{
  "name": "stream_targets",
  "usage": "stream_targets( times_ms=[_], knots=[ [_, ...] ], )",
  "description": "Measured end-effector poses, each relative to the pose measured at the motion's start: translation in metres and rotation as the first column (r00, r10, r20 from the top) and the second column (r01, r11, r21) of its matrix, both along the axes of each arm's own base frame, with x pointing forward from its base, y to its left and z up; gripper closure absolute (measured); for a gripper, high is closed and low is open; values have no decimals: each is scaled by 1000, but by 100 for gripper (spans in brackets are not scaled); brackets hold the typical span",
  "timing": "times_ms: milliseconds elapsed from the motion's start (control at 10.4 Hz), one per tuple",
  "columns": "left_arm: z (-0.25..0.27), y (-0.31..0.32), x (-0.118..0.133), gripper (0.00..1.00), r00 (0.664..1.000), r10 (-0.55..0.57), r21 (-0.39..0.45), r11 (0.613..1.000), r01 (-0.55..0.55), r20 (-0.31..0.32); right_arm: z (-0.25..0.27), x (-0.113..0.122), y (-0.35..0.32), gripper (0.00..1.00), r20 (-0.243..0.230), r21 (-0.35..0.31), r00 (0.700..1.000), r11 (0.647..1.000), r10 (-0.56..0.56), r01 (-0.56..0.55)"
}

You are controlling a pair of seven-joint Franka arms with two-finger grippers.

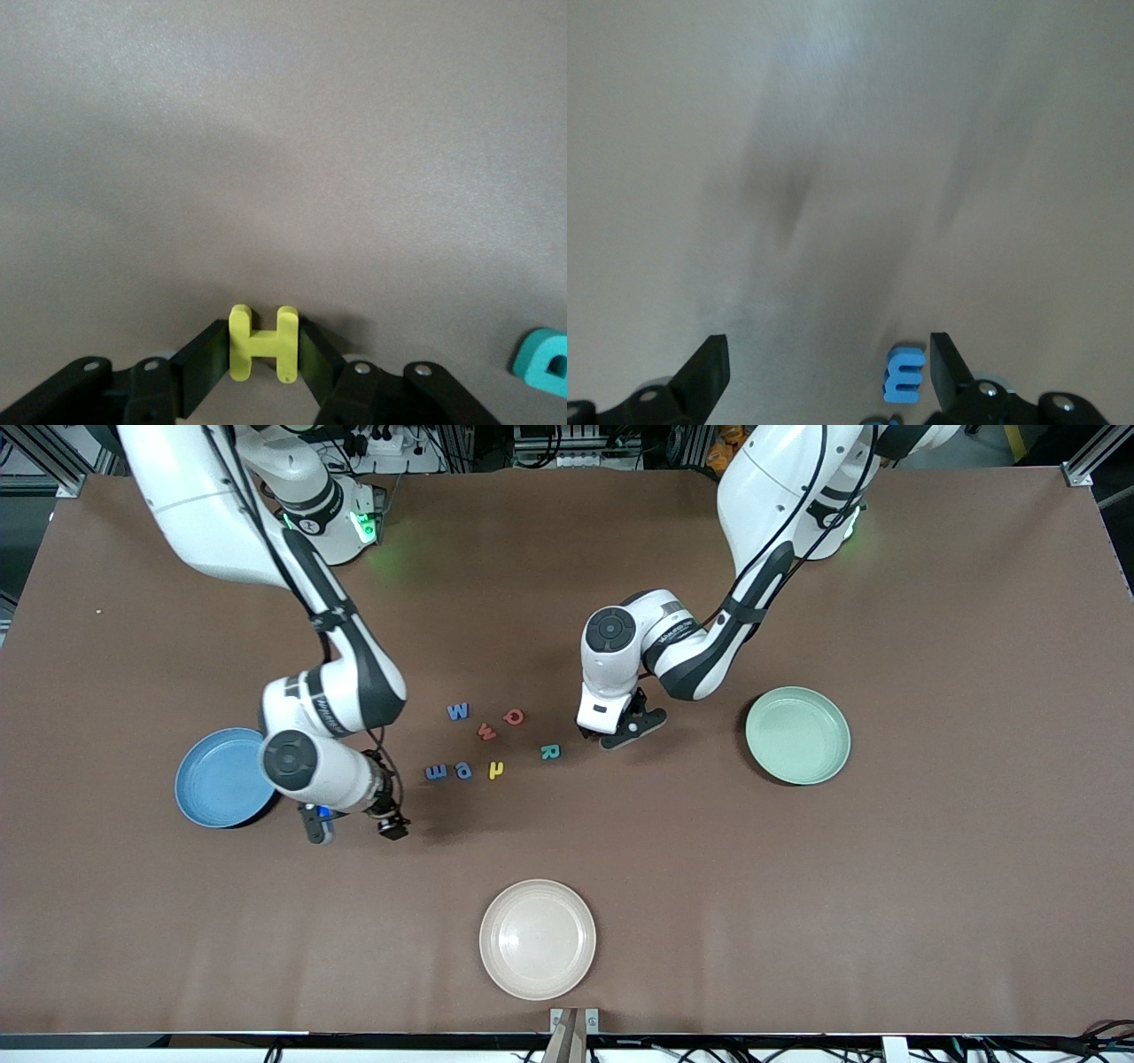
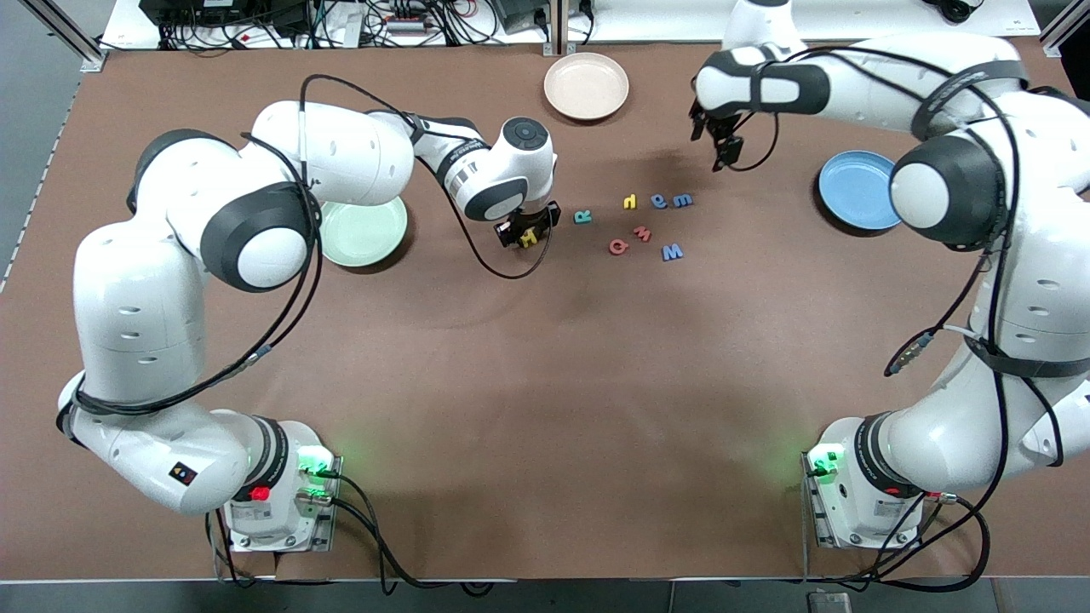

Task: Sort upper and lower case letters into plates
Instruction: 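Carry the H to the green plate while the right gripper reaches letters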

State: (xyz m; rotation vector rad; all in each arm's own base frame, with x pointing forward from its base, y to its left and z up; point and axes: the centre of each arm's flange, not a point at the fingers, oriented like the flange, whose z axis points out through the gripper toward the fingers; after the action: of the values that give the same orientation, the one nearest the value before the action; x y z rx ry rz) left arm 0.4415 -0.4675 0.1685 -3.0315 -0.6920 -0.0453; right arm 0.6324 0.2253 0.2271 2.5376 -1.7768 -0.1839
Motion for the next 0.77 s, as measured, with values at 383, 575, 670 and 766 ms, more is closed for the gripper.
stream_targets(
  times_ms=[383,575,670,766],
  knots=[
    [9,20,18,67,999,-32,44,999,33,-20,-7,-26,7,0,-65,-36,997,999,-42,39],
    [13,27,25,67,997,-61,73,995,64,-42,-7,-39,1,0,-19,-24,998,998,-53,53],
    [19,33,31,67,995,-88,85,992,92,-51,-9,-46,0,0,-2,-19,998,998,-65,65],
    [28,42,39,67,992,-111,92,989,117,-67,-9,-51,1,0,5,-19,997,996,-82,83]
  ],
)
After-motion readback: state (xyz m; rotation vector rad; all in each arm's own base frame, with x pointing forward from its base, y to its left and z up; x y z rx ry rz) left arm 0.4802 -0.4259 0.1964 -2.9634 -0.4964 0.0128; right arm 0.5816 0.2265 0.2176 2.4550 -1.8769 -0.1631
